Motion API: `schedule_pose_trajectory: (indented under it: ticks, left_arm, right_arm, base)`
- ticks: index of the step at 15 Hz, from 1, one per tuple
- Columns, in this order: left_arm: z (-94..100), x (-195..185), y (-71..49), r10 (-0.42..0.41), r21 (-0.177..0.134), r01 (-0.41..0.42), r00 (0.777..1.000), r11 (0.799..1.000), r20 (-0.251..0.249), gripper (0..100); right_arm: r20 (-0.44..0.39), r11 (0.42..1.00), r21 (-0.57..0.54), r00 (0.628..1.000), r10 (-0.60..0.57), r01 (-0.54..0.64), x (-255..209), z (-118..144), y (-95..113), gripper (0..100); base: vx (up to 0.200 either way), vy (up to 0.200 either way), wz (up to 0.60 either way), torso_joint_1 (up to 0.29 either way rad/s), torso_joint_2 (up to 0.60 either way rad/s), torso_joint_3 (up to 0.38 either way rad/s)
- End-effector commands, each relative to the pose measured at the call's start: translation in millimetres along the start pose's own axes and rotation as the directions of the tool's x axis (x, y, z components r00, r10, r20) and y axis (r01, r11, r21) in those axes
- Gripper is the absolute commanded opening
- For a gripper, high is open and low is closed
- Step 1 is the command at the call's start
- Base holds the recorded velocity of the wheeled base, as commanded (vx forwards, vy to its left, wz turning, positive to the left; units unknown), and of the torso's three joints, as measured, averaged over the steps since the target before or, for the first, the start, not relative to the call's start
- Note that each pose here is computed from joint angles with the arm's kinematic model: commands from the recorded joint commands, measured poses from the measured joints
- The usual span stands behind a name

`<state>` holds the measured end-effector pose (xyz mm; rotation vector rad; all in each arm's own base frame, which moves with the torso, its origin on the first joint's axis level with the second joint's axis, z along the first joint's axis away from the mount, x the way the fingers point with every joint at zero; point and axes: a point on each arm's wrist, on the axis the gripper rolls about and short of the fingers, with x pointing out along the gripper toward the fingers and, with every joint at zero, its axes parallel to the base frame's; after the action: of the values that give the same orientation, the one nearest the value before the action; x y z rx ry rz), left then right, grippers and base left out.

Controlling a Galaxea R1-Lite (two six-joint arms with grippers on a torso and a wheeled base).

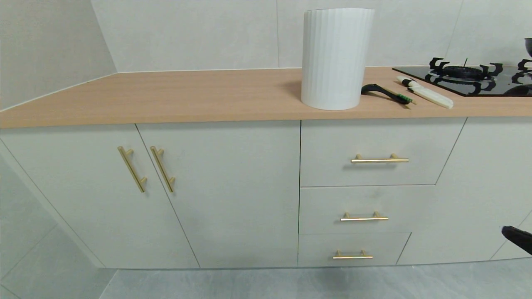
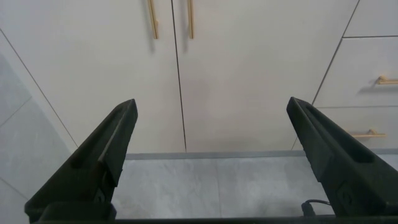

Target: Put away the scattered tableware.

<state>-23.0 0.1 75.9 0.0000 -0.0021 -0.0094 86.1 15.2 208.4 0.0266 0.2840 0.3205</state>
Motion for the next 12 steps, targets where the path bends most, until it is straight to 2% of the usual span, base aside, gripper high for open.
schedule_pose_trajectory:
  ticks: [1, 4, 9, 12]
  left_arm:
    - [0.0, 0, 0.0, 0.000, 0.000, 0.000, 1.000, 1.000, -0.001, 100]
    - [0.0, 0, 0.0, 0.000, 0.002, 0.000, 1.000, 1.000, -0.001, 100]
    - [0.0, 0, 0.0, 0.002, 0.000, -0.002, 1.000, 1.000, -0.001, 100]
    - [0.0, 0, 0.0, 0.002, 0.000, -0.002, 1.000, 1.000, -0.001, 100]
  right_arm:
    - [-0.148, 0.999, 0.013, 0.988, 0.038, -0.037, 68, 22, -10, 100]
    - [-0.206, 0.998, 0.006, 0.977, 0.056, -0.056, 110, 19, -13, 100]
    - [-0.222, 0.999, 0.018, 0.974, 0.041, -0.038, 150, 2, -21, 100]
    - [-0.281, 1.000, 0.001, 0.960, -0.002, 0.002, 168, -12, -19, 100]
  base:
    - [0.000, 0.000, 0.00, 0.000, 0.00, 0.000]
    - [0.000, 0.000, 0.00, 0.000, 0.00, 0.000]
    - [0.000, 0.000, 0.00, 0.000, 0.00, 0.000]
    - [0.000, 0.000, 0.00, 0.000, 0.00, 0.000]
